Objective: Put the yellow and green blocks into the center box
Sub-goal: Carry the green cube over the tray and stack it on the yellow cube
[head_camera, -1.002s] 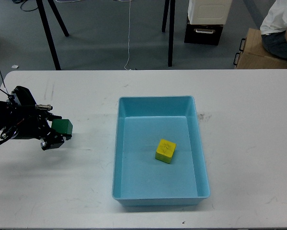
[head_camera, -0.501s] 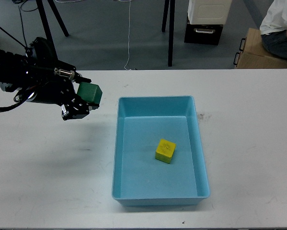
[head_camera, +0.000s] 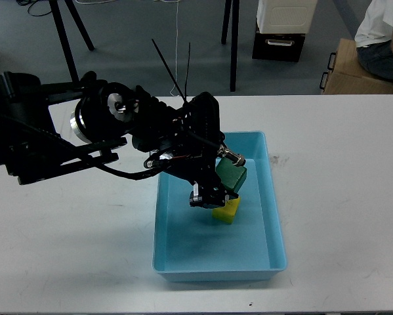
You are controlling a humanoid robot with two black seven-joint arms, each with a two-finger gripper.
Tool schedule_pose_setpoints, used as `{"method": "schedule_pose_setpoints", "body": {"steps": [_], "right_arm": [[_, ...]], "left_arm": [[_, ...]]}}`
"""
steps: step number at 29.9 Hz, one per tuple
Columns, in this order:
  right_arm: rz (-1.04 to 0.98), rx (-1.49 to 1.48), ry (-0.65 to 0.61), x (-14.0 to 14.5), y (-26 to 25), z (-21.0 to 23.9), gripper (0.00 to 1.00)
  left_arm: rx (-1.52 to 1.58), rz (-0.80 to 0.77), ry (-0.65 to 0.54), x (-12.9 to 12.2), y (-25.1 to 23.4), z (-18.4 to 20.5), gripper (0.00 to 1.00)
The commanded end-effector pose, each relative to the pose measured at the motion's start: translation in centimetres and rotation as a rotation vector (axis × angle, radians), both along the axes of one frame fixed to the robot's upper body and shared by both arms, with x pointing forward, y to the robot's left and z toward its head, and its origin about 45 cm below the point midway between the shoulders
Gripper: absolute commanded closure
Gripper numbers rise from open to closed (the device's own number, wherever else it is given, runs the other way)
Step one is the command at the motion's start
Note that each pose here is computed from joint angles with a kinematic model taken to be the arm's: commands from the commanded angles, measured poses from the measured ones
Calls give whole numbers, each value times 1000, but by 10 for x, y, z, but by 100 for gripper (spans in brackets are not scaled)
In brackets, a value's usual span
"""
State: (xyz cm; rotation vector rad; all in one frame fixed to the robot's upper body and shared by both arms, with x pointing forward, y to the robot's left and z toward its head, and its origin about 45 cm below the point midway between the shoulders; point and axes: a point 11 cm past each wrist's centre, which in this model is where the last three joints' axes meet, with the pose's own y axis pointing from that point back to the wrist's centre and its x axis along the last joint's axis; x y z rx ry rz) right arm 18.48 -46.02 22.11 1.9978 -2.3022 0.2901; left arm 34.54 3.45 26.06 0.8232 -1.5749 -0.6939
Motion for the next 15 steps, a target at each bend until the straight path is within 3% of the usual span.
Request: {"method": "schedule_pose_setpoints", "body": {"steps": [1,15], "right_arm": [[-1,0,1,0,0,0,2],[2,1,-4,2,0,1,2]], "left_arm": [[33,26,6,9,-12,-17,76],[66,68,41,12,-8,-44,73]]}}
